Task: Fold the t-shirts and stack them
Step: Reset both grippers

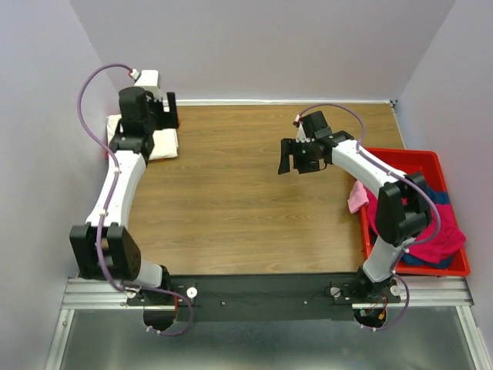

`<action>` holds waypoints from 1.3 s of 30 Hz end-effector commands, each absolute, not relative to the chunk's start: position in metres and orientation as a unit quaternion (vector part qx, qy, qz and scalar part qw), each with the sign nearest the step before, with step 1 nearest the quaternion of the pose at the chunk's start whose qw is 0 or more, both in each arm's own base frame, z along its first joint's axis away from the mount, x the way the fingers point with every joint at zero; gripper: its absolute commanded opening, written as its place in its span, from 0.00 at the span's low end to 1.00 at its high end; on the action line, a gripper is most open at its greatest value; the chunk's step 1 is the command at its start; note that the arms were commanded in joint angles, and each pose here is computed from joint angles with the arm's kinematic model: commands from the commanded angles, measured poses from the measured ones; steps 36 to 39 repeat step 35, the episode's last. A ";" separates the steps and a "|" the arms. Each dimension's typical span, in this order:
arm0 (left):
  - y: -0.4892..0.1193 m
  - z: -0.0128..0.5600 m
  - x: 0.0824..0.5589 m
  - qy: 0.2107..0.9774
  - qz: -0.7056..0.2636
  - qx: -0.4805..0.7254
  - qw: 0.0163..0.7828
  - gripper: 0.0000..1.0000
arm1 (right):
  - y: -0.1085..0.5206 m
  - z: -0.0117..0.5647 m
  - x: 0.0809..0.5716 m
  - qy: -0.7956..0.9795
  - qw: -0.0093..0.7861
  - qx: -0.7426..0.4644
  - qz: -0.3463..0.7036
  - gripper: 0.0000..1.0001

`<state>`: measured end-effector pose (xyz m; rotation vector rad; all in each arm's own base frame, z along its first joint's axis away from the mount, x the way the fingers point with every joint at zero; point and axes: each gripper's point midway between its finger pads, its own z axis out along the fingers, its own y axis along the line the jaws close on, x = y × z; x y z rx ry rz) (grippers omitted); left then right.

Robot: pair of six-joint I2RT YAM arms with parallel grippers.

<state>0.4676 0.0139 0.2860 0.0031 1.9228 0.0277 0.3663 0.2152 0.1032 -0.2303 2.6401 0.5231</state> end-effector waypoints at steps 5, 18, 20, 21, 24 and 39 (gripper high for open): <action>-0.081 0.317 0.414 0.747 -0.112 -0.039 0.654 0.94 | 0.191 0.157 0.371 0.930 0.327 -0.036 0.163 0.85; -0.145 0.317 0.348 0.743 -0.157 -0.015 0.651 0.95 | 0.166 0.187 0.348 0.904 0.398 -0.009 0.154 0.85; -0.147 0.318 0.345 0.743 -0.160 -0.013 0.650 0.95 | 0.166 0.194 0.346 0.900 0.406 -0.007 0.160 0.85; -0.149 0.318 0.344 0.744 -0.163 -0.012 0.648 0.95 | 0.167 0.195 0.345 0.899 0.406 -0.008 0.163 0.85; -0.152 0.317 0.340 0.744 -0.170 -0.012 0.646 0.95 | 0.167 0.200 0.343 0.896 0.411 -0.007 0.170 0.85; -0.157 0.325 0.327 0.740 -0.185 -0.015 0.646 0.95 | 0.168 0.211 0.320 0.885 0.420 -0.026 0.199 0.85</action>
